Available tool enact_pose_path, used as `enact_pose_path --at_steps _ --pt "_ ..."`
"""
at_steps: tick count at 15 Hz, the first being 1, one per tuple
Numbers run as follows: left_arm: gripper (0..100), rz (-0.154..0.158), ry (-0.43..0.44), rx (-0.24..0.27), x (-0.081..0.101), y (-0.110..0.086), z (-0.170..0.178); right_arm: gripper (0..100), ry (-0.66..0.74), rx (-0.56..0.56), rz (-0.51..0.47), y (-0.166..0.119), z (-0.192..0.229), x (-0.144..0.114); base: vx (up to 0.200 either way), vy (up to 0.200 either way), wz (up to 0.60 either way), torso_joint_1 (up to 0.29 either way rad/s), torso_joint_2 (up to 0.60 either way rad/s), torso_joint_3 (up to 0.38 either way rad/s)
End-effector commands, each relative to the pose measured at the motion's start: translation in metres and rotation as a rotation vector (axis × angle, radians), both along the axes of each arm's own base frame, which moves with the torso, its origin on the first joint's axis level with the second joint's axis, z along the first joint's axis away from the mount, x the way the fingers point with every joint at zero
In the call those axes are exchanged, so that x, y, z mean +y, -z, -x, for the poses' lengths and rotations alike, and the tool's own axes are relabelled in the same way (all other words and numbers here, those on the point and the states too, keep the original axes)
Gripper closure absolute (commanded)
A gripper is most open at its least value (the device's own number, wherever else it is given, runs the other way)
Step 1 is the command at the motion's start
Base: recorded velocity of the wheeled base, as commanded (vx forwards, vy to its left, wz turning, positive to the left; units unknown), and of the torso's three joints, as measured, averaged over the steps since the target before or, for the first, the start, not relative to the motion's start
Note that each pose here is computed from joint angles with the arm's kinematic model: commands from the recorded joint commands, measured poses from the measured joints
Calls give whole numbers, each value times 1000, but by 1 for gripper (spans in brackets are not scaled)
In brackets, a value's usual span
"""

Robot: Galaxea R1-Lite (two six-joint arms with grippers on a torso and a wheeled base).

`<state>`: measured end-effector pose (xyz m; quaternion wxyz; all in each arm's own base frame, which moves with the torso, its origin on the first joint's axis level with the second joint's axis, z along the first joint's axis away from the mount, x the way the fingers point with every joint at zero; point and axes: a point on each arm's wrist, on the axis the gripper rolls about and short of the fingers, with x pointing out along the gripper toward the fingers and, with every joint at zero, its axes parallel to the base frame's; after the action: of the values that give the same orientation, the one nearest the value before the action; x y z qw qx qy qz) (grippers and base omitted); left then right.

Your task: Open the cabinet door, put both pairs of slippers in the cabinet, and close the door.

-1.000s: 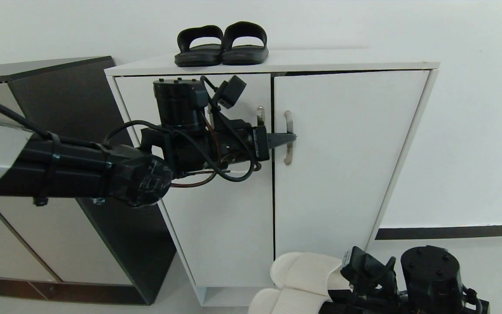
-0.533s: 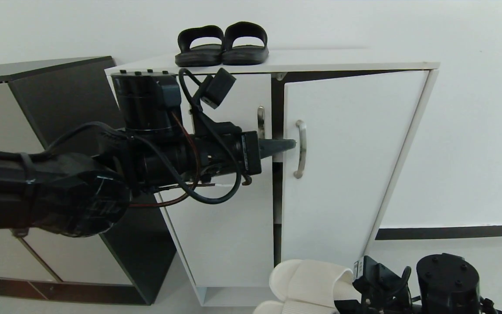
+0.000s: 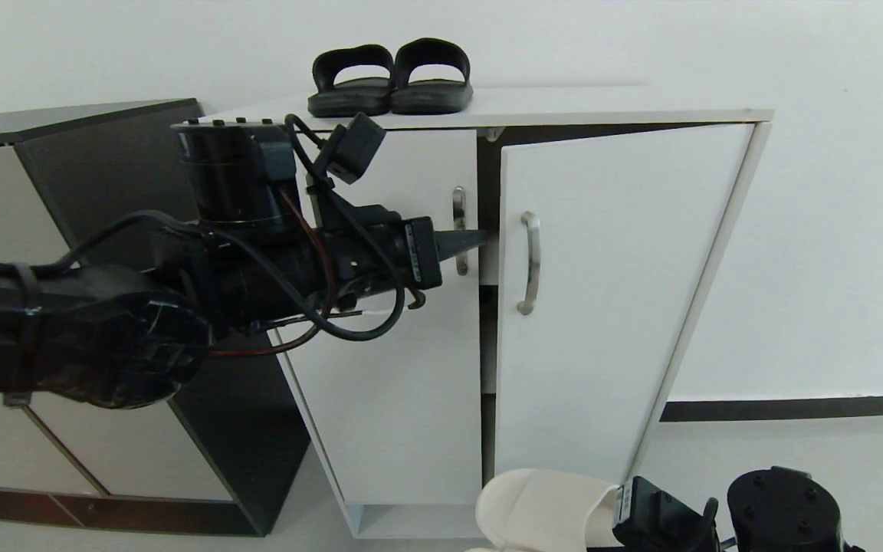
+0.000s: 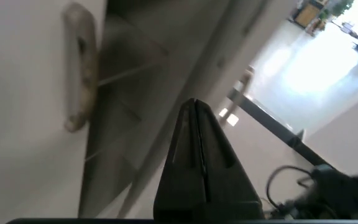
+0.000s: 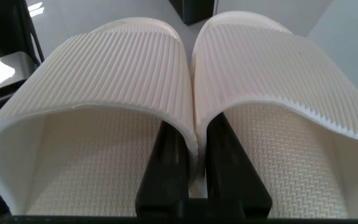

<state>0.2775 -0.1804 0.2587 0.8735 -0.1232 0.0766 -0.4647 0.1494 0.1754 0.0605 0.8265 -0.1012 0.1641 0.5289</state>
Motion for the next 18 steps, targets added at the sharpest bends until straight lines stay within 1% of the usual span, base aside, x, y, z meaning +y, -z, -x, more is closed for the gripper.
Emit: enact_pose_path --at_steps 1,2,4,6,7,9,10,12,13,18 --pt "100 0 -40 7 -16 7 -28 100 -6 3 8 1 3 -1 0 0 0 0 0 0" --pt "100 2 -51 6 -21 9 -34 100 -8 1 10 1 4 -1 0 0 0 0 0 0" --pt "100 6 -42 0 -30 10 -42 100 -9 -1 11 2 4 -1 0 0 0 0 0 0" --pt "100 9 -40 1 -38 15 -52 100 -13 -1 18 3 4 -1 0 0 0 0 0 0" --pt "100 16 -41 1 -38 14 -52 100 -16 -1 18 3 5 0 0 0 0 0 0 0" --pt "100 43 -38 16 -39 11 -51 100 -19 -1 18 3 5 0 0 0 0 0 0 0" --pt "100 52 -34 16 -40 10 -49 100 -22 0 19 3 6 0 -200 0 0 2 2 2" --pt "100 63 -57 3 -44 10 -43 100 -45 6 26 4 12 2 -200 0 0 5 5 2" --pt "100 73 -46 -6 -48 8 -35 100 -66 2 24 3 16 4 -200 0 0 2 2 -2" --pt "100 87 67 -21 -69 8 7 100 -117 -42 32 -1 37 13 -200 0 0 -5 2 5"
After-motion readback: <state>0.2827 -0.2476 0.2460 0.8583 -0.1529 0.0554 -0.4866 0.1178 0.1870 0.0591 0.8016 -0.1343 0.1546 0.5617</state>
